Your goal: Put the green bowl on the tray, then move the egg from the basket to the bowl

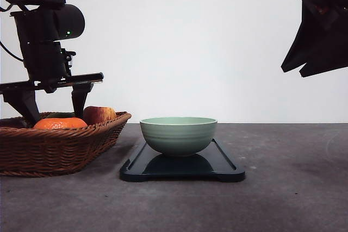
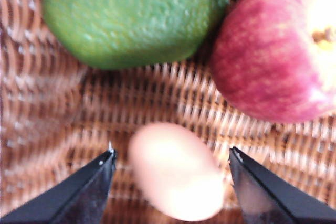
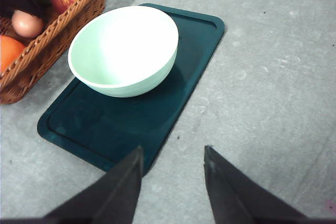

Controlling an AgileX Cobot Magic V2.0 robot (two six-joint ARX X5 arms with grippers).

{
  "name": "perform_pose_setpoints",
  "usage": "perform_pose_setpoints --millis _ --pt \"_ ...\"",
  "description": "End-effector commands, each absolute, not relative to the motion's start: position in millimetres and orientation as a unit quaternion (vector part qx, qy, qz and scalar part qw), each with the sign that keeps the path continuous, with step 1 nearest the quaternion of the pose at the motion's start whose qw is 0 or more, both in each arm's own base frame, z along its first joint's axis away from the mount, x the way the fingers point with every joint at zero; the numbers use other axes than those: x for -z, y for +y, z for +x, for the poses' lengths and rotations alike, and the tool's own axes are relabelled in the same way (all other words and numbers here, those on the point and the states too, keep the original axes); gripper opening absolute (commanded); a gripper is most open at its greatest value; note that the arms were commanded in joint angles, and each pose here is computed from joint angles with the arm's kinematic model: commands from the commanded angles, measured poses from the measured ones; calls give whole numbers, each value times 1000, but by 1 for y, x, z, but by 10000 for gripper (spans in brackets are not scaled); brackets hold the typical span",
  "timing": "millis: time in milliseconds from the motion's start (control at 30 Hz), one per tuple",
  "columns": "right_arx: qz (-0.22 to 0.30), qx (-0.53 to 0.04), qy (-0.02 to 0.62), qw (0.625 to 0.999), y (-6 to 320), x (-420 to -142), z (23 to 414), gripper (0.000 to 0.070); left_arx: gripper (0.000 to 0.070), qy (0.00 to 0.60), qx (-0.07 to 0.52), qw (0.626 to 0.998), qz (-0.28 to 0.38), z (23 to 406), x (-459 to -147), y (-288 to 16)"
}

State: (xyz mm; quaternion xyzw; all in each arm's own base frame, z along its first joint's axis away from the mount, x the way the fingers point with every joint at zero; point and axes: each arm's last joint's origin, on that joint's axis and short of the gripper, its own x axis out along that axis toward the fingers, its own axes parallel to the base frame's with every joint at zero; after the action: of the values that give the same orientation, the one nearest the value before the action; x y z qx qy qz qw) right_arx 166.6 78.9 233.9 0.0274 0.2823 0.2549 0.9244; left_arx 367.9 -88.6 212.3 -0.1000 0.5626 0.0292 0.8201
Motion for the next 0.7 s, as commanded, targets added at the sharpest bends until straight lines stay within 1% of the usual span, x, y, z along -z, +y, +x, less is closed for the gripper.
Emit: perform_pose_setpoints --millis 0,667 --pt "22 -258 277 925 80 -235 168 224 431 559 -27 823 -91 374 -211 -91" --pt "24 -260 268 928 81 -236 169 224 431 581 -35 808 -88 378 -192 -93"
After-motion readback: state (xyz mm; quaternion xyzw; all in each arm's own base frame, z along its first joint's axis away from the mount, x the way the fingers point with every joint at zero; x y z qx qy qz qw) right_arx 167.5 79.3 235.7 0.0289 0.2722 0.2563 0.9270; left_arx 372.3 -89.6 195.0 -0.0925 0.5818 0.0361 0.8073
